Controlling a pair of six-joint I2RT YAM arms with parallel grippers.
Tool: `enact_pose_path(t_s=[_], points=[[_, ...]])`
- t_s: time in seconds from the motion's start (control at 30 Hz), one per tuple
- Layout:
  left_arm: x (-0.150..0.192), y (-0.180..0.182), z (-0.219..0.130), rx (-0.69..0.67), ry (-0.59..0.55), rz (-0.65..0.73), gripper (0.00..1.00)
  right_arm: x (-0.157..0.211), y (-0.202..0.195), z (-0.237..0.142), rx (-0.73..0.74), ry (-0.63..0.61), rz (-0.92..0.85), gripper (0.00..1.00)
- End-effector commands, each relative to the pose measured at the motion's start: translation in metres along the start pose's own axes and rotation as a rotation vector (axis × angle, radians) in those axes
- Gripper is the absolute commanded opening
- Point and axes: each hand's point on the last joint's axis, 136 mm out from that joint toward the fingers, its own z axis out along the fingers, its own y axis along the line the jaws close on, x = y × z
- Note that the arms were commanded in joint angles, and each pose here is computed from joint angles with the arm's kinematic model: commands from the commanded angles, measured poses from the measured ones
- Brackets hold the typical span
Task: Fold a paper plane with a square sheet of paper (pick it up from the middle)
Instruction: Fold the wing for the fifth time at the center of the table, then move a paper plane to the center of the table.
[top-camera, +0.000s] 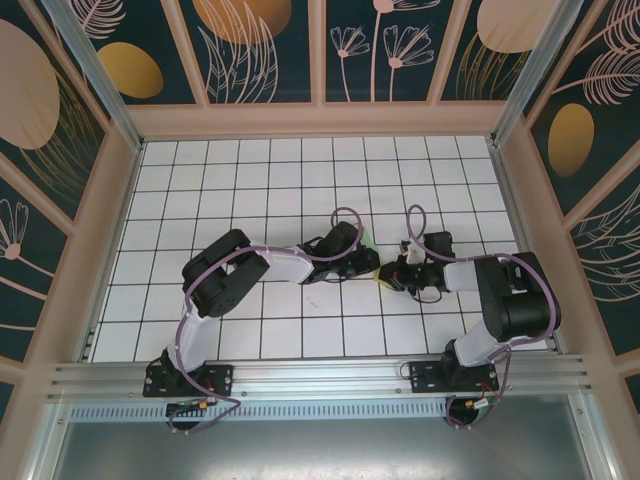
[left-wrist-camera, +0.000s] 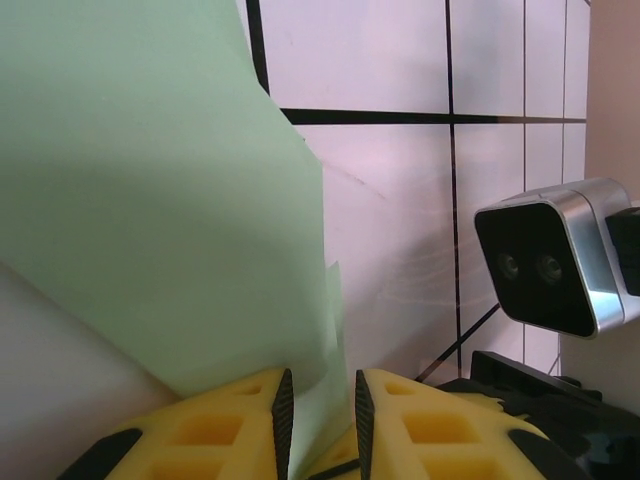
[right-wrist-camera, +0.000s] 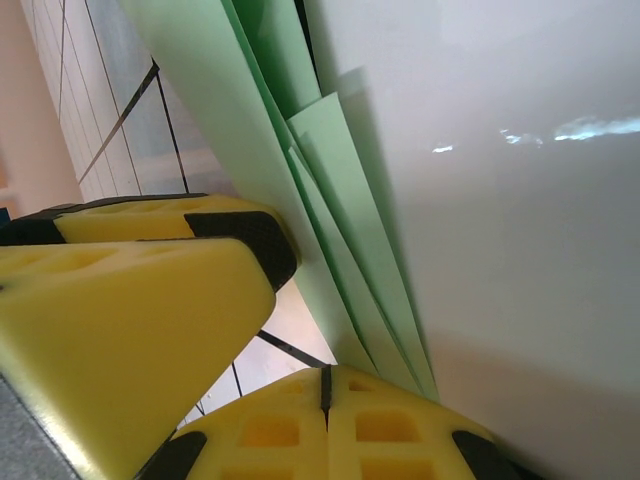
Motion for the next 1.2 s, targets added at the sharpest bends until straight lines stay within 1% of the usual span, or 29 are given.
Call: enact_pose_path(t_s=[0.0,0.33,0.63,0.73,0.83,0.9,1.0,1.07,1.1,1.17], points=[[-0.015,0.046,-0.003,-0.183,-0.076,0.018,0.28,0.026,-0.070,-0.004,0.289,0.013,0.142,0.00],[-0.069,0.057,-0.022,-0.189,-0.158,-0.006,0.32,0.028,-0.071,-0.004,0.295,0.012,0.141,0.00],[-0.099,0.079,-0.029,-0.283,-0.205,-0.027,0.36,0.029,-0.070,-0.003,0.295,0.019,0.135,0.00],[-0.105,0.078,-0.032,-0.277,-0.207,-0.034,0.37,0.028,-0.068,-0.003,0.285,0.020,0.119,0.00],[-0.109,0.062,-0.041,-0.229,-0.220,-0.017,0.38,0.023,-0.051,-0.002,0.226,0.025,0.068,0.00],[-0.114,0.048,-0.053,-0.193,-0.248,-0.005,0.39,0.015,-0.021,-0.004,0.139,0.011,0.003,0.01],[-0.122,0.029,-0.075,-0.156,-0.306,0.010,0.41,0.000,0.037,-0.020,0.015,-0.046,-0.122,0.17],[-0.124,0.020,-0.086,-0.132,-0.330,0.021,0.42,-0.011,0.068,-0.037,-0.013,-0.116,-0.212,0.31],[-0.124,0.015,-0.092,-0.116,-0.339,0.024,0.42,-0.018,0.079,-0.047,-0.007,-0.156,-0.253,0.37],[-0.122,0.010,-0.097,-0.081,-0.341,0.027,0.42,-0.036,0.078,-0.062,0.096,-0.246,-0.279,0.42]])
